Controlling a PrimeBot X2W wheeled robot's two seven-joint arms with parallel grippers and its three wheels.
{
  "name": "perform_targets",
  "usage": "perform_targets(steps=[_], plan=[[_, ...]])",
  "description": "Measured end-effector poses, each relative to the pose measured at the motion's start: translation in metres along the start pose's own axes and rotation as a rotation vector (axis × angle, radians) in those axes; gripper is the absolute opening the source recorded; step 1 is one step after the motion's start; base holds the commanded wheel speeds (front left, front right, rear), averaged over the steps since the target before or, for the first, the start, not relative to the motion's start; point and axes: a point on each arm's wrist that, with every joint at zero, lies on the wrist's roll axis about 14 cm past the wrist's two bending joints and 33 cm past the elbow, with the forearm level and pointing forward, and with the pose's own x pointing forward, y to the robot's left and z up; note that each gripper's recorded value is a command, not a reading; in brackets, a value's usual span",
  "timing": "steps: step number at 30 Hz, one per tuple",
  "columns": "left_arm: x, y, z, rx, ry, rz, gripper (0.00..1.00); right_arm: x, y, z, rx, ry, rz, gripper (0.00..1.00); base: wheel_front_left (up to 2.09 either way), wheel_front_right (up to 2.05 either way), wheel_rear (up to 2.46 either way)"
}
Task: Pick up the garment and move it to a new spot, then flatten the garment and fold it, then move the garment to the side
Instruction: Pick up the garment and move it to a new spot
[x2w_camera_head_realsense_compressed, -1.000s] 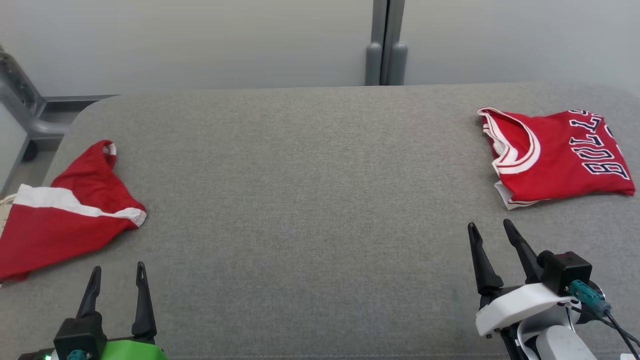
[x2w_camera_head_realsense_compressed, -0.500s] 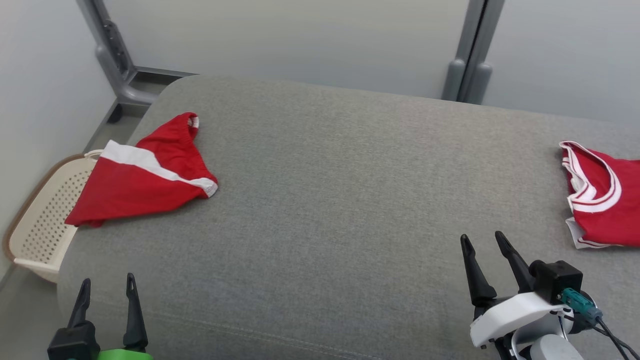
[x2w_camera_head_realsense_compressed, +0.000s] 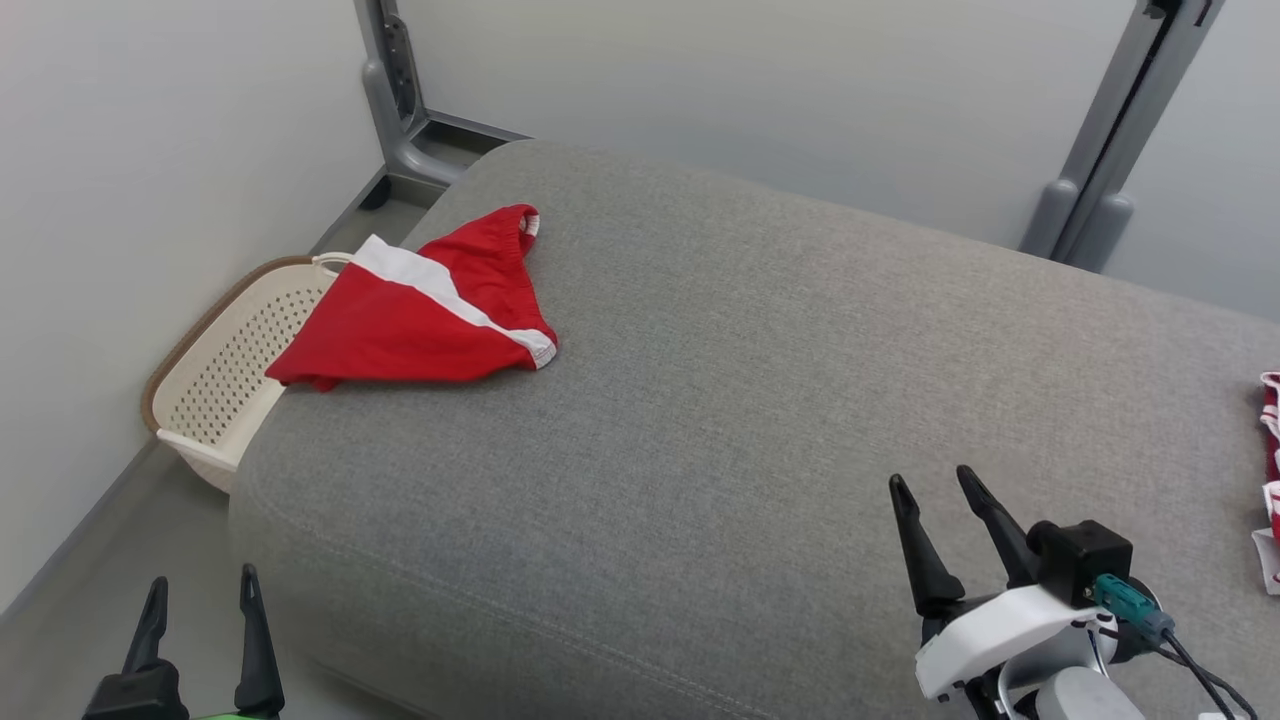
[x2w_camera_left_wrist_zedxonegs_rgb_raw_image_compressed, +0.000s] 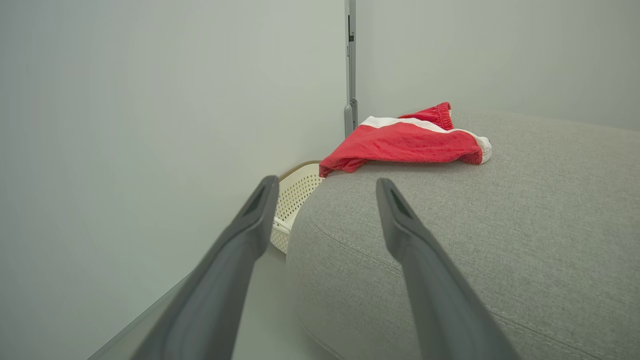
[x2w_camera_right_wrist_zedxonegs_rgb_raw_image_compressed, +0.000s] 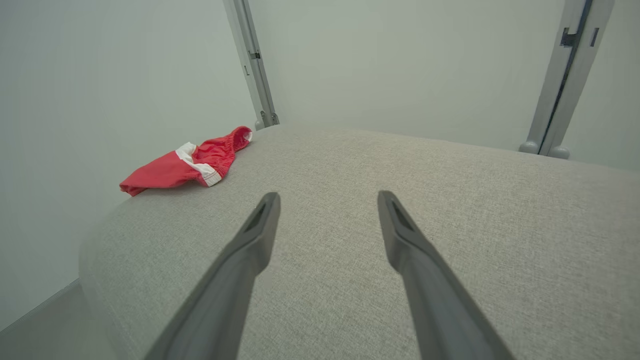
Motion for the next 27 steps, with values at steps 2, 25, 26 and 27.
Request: perform_targets(steps=[2,25,26,27], plan=[[-0.002,0.004,0.001,-0.003,-0.003,0.016,1.0,0.005,0.005,0.001,0.001,-0.003,0.019,1.0,0.0,0.0,0.0],[0.028,-0.018,0.031,0.01,-0.076,-0.08,1.0,0.0,-0.005,-0.001,0.004,0.006,-0.003,1.0,0.0,0.0,0.0],[0.033,-0.021,0.037,0.019,-0.088,-0.095,1.0,0.0,-0.007,-0.001,0.002,0.006,-0.007,1.0,0.0,0.0,0.0],[0.038,-0.024,0.042,0.028,-0.1,-0.109,1.0,-0.001,-0.008,-0.001,0.0,0.005,-0.009,1.0,0.0,0.0,0.0]])
